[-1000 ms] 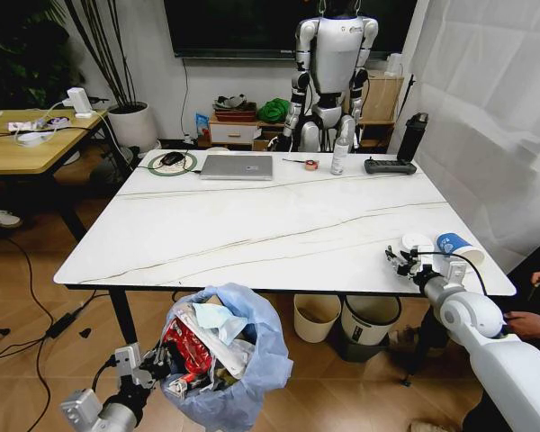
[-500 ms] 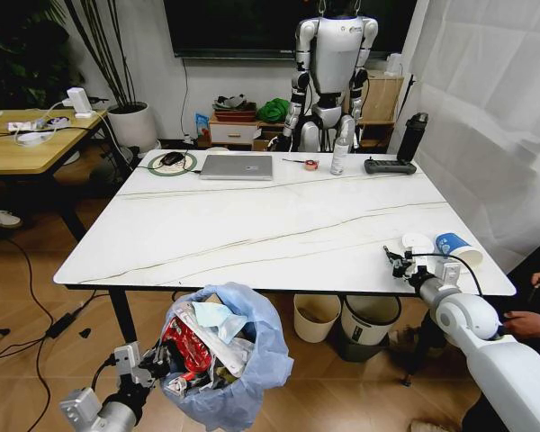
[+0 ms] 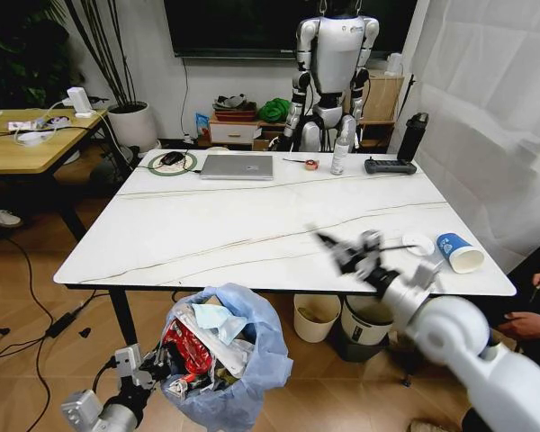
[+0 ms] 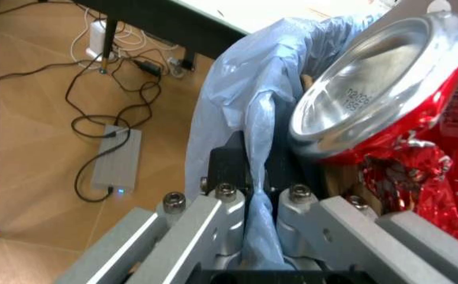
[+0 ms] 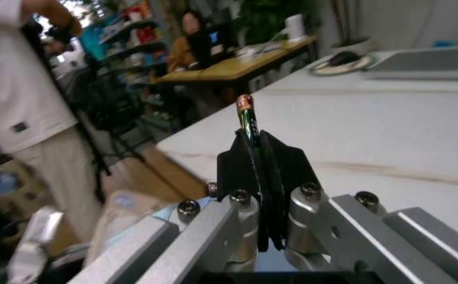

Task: Pick up the trash bin and place the trash from the table into it.

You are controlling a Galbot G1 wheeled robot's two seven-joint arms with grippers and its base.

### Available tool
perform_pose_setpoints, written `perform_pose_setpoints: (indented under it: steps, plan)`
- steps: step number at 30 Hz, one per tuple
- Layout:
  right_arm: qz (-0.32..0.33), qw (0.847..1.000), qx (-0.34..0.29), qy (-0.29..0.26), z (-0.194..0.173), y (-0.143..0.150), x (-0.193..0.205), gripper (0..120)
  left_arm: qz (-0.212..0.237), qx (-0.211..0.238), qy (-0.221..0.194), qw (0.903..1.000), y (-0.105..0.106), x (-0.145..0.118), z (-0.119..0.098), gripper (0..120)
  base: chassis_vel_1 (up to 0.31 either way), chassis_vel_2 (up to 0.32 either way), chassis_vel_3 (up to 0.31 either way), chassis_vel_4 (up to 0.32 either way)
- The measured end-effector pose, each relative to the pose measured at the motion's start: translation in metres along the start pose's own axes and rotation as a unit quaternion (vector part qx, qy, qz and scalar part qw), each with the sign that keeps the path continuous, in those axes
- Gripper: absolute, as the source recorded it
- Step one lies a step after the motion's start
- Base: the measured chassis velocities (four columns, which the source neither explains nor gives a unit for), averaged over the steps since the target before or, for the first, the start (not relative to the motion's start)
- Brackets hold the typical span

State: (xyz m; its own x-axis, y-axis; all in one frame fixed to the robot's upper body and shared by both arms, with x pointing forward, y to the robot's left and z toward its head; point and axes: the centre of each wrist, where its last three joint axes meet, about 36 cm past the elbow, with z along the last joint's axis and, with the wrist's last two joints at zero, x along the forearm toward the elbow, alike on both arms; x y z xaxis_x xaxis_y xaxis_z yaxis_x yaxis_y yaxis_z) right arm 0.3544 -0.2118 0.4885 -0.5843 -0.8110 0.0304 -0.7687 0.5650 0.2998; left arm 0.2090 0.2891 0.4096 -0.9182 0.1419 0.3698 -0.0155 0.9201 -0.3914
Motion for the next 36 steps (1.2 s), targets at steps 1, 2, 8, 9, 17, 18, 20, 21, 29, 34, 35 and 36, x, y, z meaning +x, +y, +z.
perform_pose_setpoints:
  steps: [1,2,8,9,17,18,20,21,29,34,35,36]
  plan:
    - [-0.020,1.000,-0.005,0.010,0.007,0.013,-0.003,0,0.000,-0.001,-0.001,1.0000,0.000,0.000,-0.001,0,0.000,0.000,0.000,0.000]
    - [-0.033,0.999,-0.009,0.019,0.013,0.022,-0.006,0,0.001,-0.001,-0.003,1.0000,-0.001,0.001,-0.002,0,0.000,0.000,0.000,0.000]
    - [-0.059,0.996,-0.009,0.061,0.045,0.045,-0.010,0,0.001,0.000,-0.006,1.0000,-0.001,0.000,-0.004,0,0.000,0.000,0.000,0.000]
    - [-0.060,0.996,-0.008,0.065,0.049,0.047,-0.009,0,0.002,0.000,-0.006,1.0000,-0.001,0.000,-0.004,0,0.000,0.000,0.000,0.000]
    - [-0.058,0.996,-0.010,0.072,0.056,0.054,-0.007,0,0.002,0.002,-0.007,1.0000,-0.002,0.000,-0.004,0,0.000,0.000,0.000,0.000]
    - [-0.056,0.996,-0.010,0.072,0.056,0.054,-0.007,0,0.002,0.002,-0.006,1.0000,-0.002,0.000,-0.003,0,0.000,0.000,0.000,0.000]
    - [-0.052,0.996,-0.009,0.073,0.058,0.054,-0.007,3,0.002,0.004,-0.005,1.0000,-0.002,0.000,-0.003,0,0.000,0.000,0.000,0.000]
    - [-0.051,0.996,-0.009,0.074,0.058,0.054,-0.007,6,0.003,0.005,-0.005,1.0000,-0.002,0.000,-0.002,0,0.000,0.000,0.000,0.000]
    - [-0.027,0.997,-0.008,0.075,0.056,0.051,-0.004,36,0.004,0.010,-0.006,0.9999,-0.004,0.000,-0.003,0,0.000,0.000,0.000,0.000]
    - [0.069,0.997,-0.010,0.038,0.036,0.033,0.011,52,0.008,0.006,-0.003,0.9999,-0.005,0.002,-0.003,0,0.000,0.000,0.000,0.000]
    - [0.111,0.993,-0.009,0.025,0.029,0.026,0.021,57,0.010,0.005,0.000,0.9999,-0.005,0.002,-0.003,0,0.000,0.000,0.000,0.000]
    - [0.146,0.989,-0.008,0.013,0.025,0.020,0.030,63,0.013,0.004,0.002,0.9999,-0.006,0.003,-0.002,0,0.000,0.000,0.000,0.000]
